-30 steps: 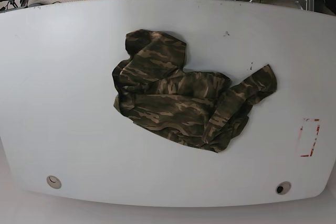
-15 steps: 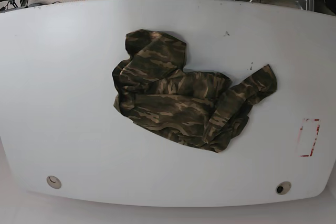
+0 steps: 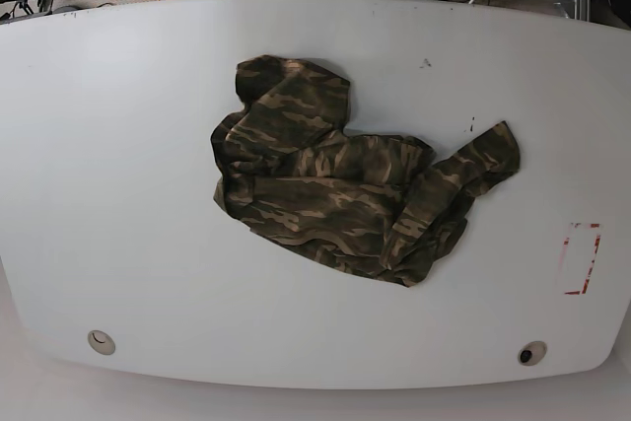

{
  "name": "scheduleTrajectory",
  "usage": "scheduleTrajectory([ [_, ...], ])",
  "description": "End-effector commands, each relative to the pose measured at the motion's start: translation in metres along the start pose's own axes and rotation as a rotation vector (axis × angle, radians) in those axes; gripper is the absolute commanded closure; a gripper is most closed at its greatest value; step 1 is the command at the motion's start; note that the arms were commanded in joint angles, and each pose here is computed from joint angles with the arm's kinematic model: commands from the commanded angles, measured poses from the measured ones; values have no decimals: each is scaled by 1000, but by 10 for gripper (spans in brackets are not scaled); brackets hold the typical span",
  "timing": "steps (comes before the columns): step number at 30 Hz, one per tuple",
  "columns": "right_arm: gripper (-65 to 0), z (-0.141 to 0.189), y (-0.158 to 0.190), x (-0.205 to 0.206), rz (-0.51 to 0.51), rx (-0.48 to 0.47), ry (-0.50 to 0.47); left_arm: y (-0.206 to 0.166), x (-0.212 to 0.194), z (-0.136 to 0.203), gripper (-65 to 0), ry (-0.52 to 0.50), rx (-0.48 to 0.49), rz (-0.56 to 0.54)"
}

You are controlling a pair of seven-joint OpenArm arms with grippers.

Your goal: Fold the T-shirt properly

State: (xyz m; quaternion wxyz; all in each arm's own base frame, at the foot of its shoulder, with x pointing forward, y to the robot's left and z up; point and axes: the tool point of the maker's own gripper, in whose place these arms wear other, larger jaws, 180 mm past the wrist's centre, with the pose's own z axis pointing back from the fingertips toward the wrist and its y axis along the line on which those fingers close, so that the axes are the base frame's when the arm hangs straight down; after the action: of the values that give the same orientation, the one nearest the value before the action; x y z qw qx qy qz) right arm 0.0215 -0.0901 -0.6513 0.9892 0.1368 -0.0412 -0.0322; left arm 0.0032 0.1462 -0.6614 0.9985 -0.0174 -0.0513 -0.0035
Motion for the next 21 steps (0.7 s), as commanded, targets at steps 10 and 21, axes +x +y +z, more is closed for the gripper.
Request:
scheduleTrajectory([
  [10,-100,-1,9,-16,4,15,20,14,-8,2,-290,18,15,3],
  [21,-100,3,7,-20,3,11,0,16,-11,5,-290,-32,19,3],
])
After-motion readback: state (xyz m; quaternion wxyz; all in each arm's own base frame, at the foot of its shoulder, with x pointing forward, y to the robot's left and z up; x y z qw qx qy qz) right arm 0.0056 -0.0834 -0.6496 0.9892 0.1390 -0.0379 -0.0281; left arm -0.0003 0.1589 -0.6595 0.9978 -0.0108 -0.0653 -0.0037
